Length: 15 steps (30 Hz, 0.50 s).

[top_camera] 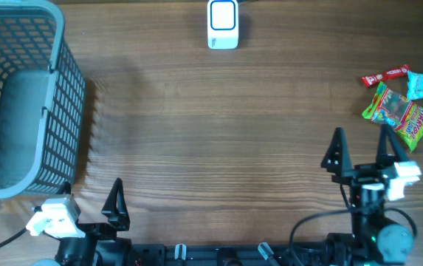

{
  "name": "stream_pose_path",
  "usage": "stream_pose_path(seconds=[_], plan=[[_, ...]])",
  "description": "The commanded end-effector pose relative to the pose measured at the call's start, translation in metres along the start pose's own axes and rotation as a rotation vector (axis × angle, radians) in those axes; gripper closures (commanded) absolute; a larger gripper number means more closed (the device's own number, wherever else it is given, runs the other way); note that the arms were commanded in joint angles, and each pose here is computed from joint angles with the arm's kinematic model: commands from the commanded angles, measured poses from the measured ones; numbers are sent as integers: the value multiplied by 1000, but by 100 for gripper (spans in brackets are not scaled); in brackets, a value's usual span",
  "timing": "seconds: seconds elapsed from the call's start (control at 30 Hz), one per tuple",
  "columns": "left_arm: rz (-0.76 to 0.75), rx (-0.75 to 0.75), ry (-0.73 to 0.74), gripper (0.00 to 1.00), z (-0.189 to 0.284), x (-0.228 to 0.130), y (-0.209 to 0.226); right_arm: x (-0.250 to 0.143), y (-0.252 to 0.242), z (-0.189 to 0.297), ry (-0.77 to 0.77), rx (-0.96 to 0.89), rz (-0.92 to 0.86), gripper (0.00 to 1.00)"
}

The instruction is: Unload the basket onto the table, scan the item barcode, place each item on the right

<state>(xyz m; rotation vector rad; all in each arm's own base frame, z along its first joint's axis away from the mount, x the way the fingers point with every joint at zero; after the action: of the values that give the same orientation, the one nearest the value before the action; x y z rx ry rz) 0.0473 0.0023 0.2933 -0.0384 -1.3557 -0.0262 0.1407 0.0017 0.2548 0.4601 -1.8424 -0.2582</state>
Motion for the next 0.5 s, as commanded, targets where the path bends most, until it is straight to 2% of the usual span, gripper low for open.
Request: stream_pose_path(seconds=[0.0, 0.13, 0.27, 0.47], plan=[[-10, -14, -2, 0, 0, 0, -1, -28, -16, 2, 34, -46, 31, 0], [-10, -14, -2, 0, 0, 0, -1, -45, -26, 4, 97, -97, 77, 0], [-10, -15, -2, 0, 0, 0, -1, -69, -41, 10, 255, -205, 91, 0], [-10, -14, -2, 0, 0, 0, -1, -71, -38, 10, 264, -180, 80, 1]])
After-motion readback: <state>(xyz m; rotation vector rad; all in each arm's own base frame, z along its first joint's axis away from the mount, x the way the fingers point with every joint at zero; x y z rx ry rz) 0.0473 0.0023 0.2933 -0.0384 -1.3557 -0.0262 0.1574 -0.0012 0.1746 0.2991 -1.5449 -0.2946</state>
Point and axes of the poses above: each gripper's point midway between its finger pads, its own z axis back along the fingers, its own y axis along the line the jaws close on, x = y × z, the point moved 9 cm from there along z, back along the fingers, and after that the axes turned 13 degrees about -z, right-handed, at the moved point
